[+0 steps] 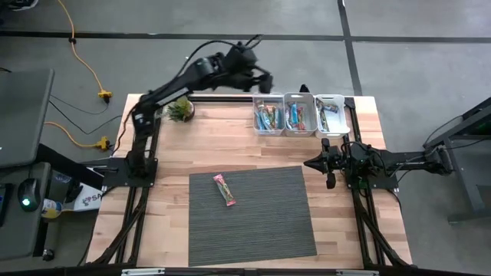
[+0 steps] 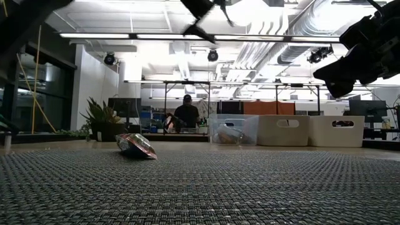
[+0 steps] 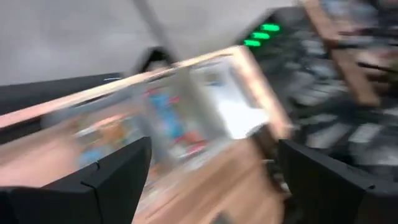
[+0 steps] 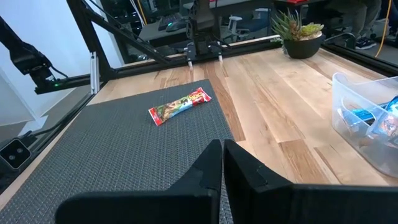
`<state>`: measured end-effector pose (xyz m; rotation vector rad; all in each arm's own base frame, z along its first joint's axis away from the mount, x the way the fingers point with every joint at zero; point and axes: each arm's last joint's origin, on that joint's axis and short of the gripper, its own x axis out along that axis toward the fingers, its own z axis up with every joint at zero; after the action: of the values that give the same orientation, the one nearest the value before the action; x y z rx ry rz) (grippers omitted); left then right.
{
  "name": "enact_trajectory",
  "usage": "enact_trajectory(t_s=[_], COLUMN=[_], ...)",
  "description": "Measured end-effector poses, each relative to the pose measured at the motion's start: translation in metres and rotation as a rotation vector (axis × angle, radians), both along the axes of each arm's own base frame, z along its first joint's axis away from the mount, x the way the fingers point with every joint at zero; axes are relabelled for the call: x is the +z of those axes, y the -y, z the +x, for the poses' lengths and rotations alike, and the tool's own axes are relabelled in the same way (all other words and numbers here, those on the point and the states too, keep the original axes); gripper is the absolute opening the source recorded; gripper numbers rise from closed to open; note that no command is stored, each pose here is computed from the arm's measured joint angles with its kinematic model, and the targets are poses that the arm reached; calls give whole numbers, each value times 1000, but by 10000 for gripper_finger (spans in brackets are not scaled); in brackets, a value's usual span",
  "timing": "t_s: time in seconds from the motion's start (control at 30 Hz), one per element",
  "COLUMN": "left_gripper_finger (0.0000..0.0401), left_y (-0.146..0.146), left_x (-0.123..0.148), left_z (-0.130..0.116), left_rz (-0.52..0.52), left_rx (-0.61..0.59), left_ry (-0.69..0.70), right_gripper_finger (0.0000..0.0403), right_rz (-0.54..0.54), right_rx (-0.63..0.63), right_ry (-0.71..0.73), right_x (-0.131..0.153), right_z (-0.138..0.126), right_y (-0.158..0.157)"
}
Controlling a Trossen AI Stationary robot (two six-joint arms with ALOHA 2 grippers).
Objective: Pick and place Granola Bars by type
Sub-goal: Put the red granola bar into the gray bin
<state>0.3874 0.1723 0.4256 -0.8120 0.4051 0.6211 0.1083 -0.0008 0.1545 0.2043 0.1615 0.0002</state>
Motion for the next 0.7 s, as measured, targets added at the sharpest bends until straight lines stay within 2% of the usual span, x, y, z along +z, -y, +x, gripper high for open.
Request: enact_trajectory(t_s=[0.2,0.37,0.57,0.7], left_gripper_finger=[342,342,342,342], left_y=[55,95,129,144], left_x=[14,11,7,-7], left_z=[-45,-64,-58,-52], left_rz=[10,23,-17,-46], left_rx=[279,419,433,439], left_ry=[-265,-403,-344,-364], right_gripper_finger=[0,0,0,0], right_rz=[0,0,0,0], right_rx=[0,0,1,0], right_ry=[0,0,0,0], right_x=[0,0,0,0], right_z=[0,0,0,0], right_y=[0,0,0,0])
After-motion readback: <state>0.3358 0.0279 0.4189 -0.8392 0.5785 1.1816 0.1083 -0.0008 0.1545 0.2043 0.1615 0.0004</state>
